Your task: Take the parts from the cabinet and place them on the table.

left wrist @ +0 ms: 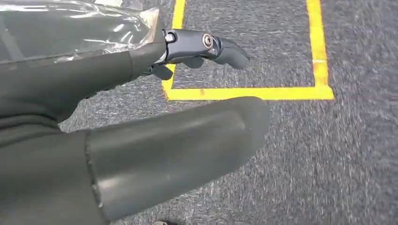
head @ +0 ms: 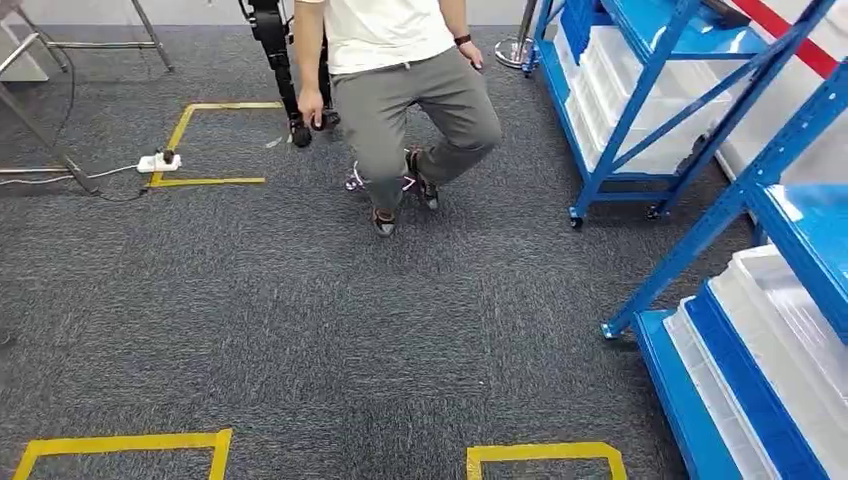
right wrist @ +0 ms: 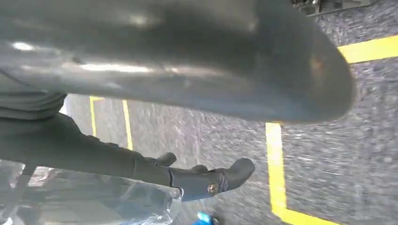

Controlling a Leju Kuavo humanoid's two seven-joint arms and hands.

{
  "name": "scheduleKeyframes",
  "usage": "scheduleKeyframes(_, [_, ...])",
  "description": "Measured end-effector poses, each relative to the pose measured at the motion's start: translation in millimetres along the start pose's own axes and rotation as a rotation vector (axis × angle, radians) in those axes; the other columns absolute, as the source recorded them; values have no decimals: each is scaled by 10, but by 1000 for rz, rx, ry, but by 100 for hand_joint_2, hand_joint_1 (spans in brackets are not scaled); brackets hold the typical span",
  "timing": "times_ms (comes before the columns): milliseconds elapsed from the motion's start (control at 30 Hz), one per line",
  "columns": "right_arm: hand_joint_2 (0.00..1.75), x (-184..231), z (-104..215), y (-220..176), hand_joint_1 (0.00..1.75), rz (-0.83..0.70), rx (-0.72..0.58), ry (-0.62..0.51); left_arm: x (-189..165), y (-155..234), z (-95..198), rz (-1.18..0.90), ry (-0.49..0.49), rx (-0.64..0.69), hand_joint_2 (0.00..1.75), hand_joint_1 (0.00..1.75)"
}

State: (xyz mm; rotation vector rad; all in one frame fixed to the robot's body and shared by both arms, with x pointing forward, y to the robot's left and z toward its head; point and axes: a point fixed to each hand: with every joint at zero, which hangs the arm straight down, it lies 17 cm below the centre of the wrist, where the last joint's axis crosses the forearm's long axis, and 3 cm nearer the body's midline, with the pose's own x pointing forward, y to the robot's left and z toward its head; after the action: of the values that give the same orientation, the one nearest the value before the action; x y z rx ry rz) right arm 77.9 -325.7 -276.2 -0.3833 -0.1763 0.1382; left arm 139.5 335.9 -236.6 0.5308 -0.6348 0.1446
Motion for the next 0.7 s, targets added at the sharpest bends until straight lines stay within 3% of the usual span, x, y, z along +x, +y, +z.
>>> scheduleKeyframes(700, [0,50,-5,-20,0,-23,-8,-13,67,10,-43,-7,-19,-11,0,0])
